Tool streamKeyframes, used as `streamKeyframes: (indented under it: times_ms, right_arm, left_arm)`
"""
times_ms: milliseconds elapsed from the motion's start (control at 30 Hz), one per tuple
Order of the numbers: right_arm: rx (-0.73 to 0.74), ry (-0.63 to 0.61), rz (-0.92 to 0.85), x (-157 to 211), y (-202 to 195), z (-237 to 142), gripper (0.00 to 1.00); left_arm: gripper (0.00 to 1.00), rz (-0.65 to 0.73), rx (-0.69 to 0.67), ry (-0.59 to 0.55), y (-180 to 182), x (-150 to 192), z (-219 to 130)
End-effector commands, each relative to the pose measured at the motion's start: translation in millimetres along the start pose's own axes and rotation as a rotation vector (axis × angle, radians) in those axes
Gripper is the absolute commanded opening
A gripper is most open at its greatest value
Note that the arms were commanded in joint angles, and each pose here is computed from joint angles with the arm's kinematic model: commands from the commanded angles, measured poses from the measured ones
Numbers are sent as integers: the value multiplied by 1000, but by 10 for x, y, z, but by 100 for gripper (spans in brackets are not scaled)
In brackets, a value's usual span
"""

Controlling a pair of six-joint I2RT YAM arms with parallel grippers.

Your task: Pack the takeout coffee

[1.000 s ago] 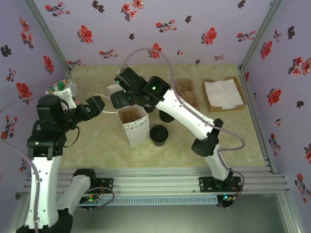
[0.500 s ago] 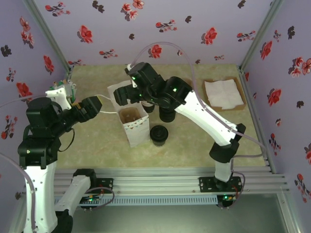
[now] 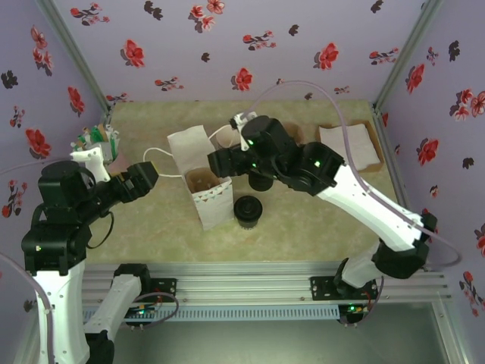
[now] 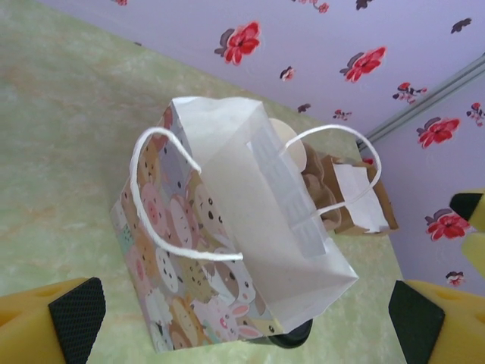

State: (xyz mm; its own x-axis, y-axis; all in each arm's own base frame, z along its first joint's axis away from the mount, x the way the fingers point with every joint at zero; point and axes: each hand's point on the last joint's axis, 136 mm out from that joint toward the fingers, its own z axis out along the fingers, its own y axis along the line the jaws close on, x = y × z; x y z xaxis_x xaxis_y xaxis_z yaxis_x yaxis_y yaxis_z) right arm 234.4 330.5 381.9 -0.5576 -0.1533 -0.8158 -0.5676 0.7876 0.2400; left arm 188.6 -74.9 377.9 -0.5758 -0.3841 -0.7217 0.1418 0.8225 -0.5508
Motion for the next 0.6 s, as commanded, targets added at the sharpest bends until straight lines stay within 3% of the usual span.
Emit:
streamKeyframes:
  times_ms: [0,567]
  right_arm:
    - [54,-102,47,-74,-204,-206,99]
    - [337,-59,160,854,-1120,-559,99]
  left_arm:
    - [99,9,-25,27,49,106,-62]
    - [99,-95,-82,188,337,705,9]
